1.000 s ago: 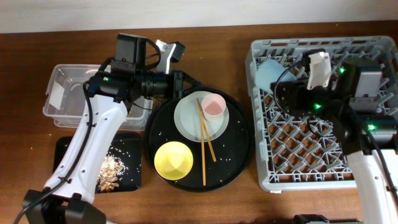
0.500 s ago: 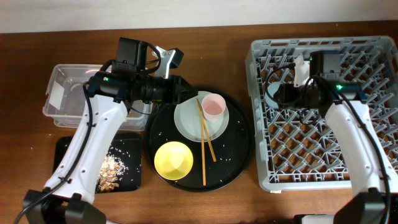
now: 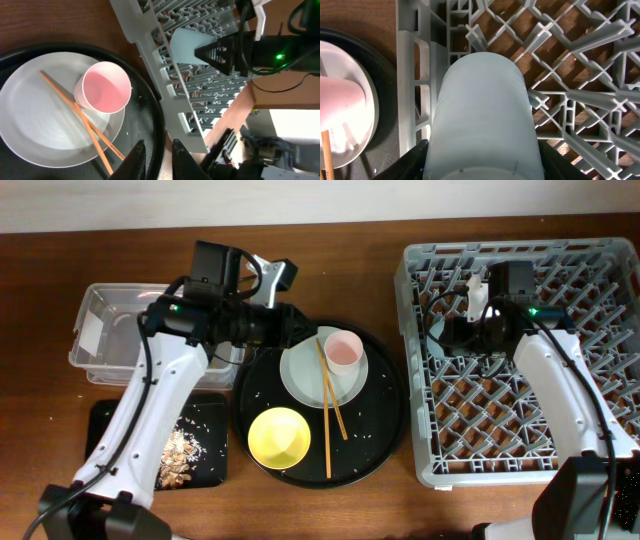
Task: Sort waste into correct bins and load items into the dishwasher rack
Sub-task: 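Place the blue cup upside down in the rack with the right gripper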
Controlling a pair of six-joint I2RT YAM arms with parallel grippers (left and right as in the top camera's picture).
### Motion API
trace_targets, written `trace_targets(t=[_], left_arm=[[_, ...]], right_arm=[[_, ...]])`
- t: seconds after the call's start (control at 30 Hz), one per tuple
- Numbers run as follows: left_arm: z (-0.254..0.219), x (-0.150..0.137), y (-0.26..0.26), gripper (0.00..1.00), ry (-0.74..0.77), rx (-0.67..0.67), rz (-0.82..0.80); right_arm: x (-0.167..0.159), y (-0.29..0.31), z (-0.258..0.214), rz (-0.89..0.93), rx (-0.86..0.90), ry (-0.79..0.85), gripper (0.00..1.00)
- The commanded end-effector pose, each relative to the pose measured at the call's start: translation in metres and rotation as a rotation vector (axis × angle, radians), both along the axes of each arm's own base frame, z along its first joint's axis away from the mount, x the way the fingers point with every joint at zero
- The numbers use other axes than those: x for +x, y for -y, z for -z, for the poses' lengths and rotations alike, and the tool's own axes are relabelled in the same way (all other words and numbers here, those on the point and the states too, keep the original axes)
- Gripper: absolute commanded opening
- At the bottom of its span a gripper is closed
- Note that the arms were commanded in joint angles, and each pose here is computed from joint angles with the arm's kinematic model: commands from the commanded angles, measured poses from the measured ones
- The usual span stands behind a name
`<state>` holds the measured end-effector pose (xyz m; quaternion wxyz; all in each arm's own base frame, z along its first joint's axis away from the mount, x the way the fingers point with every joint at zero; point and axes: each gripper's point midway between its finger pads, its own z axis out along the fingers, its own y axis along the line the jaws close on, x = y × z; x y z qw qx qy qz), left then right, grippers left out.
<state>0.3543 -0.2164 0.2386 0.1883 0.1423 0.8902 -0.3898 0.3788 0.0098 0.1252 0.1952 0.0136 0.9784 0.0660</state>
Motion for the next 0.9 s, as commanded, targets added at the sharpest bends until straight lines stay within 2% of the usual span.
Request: trace_targets(t=[0.0, 0.13, 0.17, 0.2, 0.37, 0.4, 0.57, 0.73, 0.87], left_arm=[[0.014, 0.001, 0.002, 0.18, 0.027, 0.092, -0.005], [0.019, 0.000, 0.005, 0.18, 0.042, 0.138, -0.010], [0.019, 0.000, 0.006, 0.18, 0.044, 0.143, -0.008], [0.019, 0.000, 0.006, 0.18, 0.044, 0.142, -0.008], [0.017, 0.002, 0.007, 0.19, 0.059, 0.137, -0.009], [0.017, 0.004, 0.007, 0.22, 0.065, 0.139, -0.012], [0.028, 0.017, -0.009, 0.23, 0.079, 0.239, -0.098], [0.058, 0.029, -0.007, 0.26, -0.014, 0.260, -0.161], [0.093, 0.037, 0.011, 0.27, -0.068, 0.270, -0.145]], right_arm=[[0.004, 0.004, -0.004, 0.006, -0.013, 0.014, 0.52], [0.004, 0.004, -0.004, 0.006, -0.013, 0.012, 0.55], [0.004, 0.004, -0.004, 0.006, -0.013, 0.012, 0.64], [0.004, 0.004, -0.004, 0.006, -0.013, 0.012, 0.69], [0.004, 0.004, -0.009, 0.006, -0.013, 0.026, 0.72], [0.004, 0.004, -0.014, 0.006, -0.013, 0.040, 0.73], [-0.001, 0.003, -0.052, 0.006, -0.016, 0.128, 0.75], [-0.025, -0.007, -0.094, -0.019, 0.028, 0.210, 0.78], [-0.042, -0.008, -0.112, -0.021, 0.030, 0.242, 0.78]])
